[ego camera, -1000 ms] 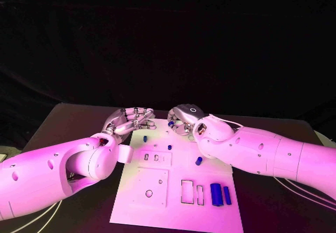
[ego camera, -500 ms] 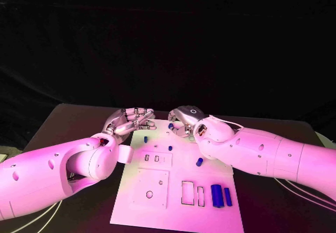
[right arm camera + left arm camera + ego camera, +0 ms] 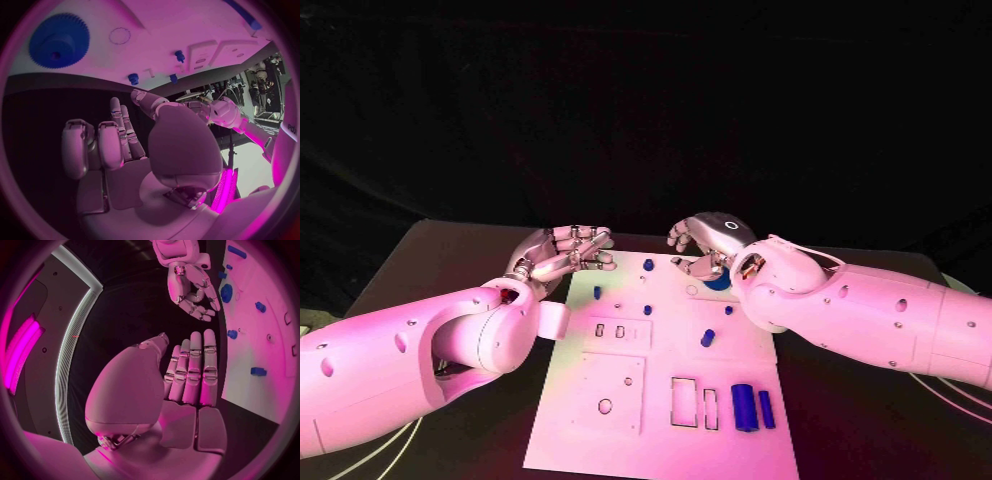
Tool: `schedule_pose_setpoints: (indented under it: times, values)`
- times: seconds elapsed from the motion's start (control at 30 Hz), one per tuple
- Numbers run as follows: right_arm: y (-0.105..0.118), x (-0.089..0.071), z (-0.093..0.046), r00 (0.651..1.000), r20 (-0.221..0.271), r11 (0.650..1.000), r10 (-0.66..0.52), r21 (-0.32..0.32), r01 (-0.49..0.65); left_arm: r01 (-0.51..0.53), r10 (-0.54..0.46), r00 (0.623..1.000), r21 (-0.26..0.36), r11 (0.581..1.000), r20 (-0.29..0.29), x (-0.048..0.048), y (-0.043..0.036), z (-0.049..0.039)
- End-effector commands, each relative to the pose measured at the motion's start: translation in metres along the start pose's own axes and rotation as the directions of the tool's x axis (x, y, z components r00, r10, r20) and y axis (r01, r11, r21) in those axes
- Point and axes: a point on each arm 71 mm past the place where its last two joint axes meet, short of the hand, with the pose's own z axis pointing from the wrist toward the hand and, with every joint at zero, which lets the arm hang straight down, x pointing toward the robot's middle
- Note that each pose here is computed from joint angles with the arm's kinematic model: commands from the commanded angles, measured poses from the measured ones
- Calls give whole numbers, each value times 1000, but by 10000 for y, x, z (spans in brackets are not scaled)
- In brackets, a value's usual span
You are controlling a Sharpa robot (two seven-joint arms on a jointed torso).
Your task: Assemble the parts on the task board
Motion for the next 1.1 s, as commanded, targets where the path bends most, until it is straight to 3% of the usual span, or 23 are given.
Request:
schedule_pose_setpoints:
  times: [0.03,0.27,0.47,1.1]
  values:
    - [-93,-107,-95,993,5,993,114,34,-115,10,-9,1000,17,1000,-16,13,-19,15]
    - [-463,-185,-305,968,-85,959,234,180,-217,-12,12,1000,34,999,-21,-6,-21,34]
    - [-701,-183,-415,956,-116,935,270,268,-232,-33,35,999,46,998,-31,-4,-25,38]
    - [-767,76,-417,943,-176,920,283,328,-215,-38,40,999,43,998,-36,2,-20,38]
